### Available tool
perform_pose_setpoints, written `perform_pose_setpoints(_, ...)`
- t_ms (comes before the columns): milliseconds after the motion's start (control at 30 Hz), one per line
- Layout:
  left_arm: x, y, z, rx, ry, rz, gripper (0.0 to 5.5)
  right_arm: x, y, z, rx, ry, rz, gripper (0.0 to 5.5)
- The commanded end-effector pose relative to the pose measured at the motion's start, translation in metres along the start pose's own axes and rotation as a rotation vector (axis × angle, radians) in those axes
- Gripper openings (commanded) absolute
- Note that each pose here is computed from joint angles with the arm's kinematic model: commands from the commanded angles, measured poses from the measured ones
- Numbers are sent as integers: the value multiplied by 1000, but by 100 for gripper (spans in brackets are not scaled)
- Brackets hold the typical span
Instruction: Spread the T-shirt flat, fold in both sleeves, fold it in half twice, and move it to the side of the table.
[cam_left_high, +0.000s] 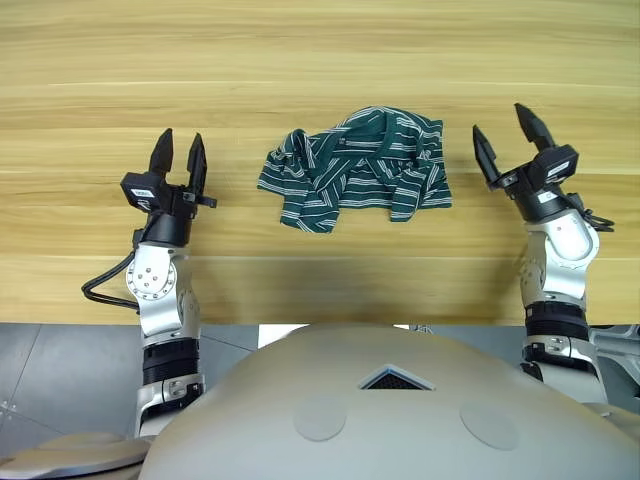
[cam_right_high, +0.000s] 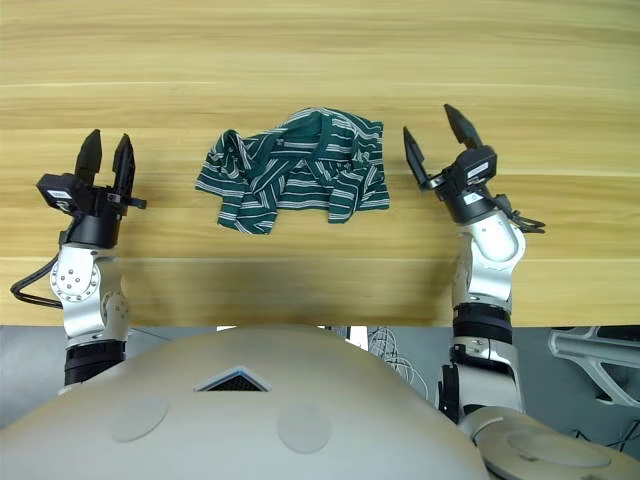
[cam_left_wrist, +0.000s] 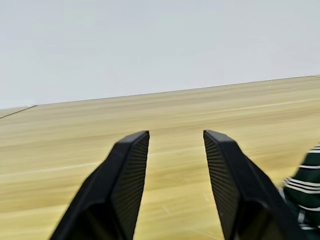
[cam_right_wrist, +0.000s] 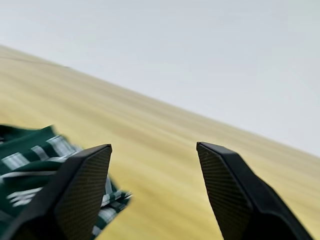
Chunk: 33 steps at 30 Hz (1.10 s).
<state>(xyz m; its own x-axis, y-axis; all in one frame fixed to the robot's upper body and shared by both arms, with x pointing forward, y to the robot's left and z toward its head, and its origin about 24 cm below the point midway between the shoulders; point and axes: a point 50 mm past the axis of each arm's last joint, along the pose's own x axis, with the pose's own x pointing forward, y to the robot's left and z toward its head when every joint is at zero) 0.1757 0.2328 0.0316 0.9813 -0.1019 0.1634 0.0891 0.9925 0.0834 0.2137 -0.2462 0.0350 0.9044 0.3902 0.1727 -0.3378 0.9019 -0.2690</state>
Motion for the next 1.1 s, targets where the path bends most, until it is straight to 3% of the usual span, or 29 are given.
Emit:
perform_pose_setpoints(33,10,8,0,41,-45,5,187,2,-17,0,17,-84,-108,317)
perform_pose_setpoints(1100,13,2,1,90,-43,-20,187,9,-12,-9,-41,-83,-106,317)
